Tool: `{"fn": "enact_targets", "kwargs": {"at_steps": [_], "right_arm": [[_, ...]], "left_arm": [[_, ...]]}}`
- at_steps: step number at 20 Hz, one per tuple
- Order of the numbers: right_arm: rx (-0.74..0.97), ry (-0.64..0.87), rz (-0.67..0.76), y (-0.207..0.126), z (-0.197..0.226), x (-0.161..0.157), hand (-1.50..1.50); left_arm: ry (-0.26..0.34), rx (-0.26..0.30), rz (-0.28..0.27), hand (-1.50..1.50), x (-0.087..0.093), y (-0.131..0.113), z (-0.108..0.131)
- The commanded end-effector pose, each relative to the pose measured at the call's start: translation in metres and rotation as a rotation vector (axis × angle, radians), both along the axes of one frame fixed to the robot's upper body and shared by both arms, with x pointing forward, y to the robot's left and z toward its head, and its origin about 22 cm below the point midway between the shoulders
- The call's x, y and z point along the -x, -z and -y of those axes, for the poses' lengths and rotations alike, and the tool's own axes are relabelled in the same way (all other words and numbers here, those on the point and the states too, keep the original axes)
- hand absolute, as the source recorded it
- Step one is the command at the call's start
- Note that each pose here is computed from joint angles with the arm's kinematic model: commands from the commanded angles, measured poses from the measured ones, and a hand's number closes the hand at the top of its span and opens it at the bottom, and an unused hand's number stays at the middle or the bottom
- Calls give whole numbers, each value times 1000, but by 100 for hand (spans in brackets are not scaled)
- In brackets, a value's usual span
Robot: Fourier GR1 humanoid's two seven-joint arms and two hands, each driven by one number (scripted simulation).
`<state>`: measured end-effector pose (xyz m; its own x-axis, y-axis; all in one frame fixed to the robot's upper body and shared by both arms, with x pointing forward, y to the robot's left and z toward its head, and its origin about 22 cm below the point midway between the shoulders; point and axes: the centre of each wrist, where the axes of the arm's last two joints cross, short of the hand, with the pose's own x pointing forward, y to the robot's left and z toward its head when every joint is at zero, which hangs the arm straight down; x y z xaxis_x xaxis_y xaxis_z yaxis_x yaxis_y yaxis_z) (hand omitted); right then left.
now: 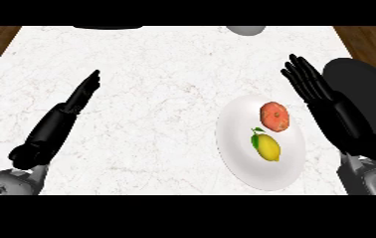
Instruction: Pick the lemon from the plate and place it in the pan
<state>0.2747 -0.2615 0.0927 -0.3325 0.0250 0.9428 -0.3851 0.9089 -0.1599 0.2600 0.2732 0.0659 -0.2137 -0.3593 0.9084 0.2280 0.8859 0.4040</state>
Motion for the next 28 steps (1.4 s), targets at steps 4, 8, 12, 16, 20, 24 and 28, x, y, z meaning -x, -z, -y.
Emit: {"fn": "enact_targets", "kwargs": {"at_steps": [4, 8, 12, 16, 20, 24, 28], "right_arm": [[11, 32, -136, 21, 16, 14, 150], [279, 180, -25, 29, 34, 32, 150], [300, 199, 152, 65, 20, 93, -150], [407, 343, 213, 78, 22, 136, -150], [488, 460, 247, 78, 4, 154, -150], [583, 532, 208, 44, -10, 128, -150], [686, 553, 140, 15, -20, 99, -150]], "left_arm": [[-360, 303, -294, 0, 35, 70, 2], [-572, 456, -462, 0, 50, 104, 4], [-612, 494, -468, 0, 68, 116, 13], [-616, 501, -461, 0, 52, 108, 5], [-570, 505, -477, 0, 49, 111, 19], [-546, 501, -465, 0, 42, 100, 11], [-550, 512, -470, 0, 36, 106, 37]]}}
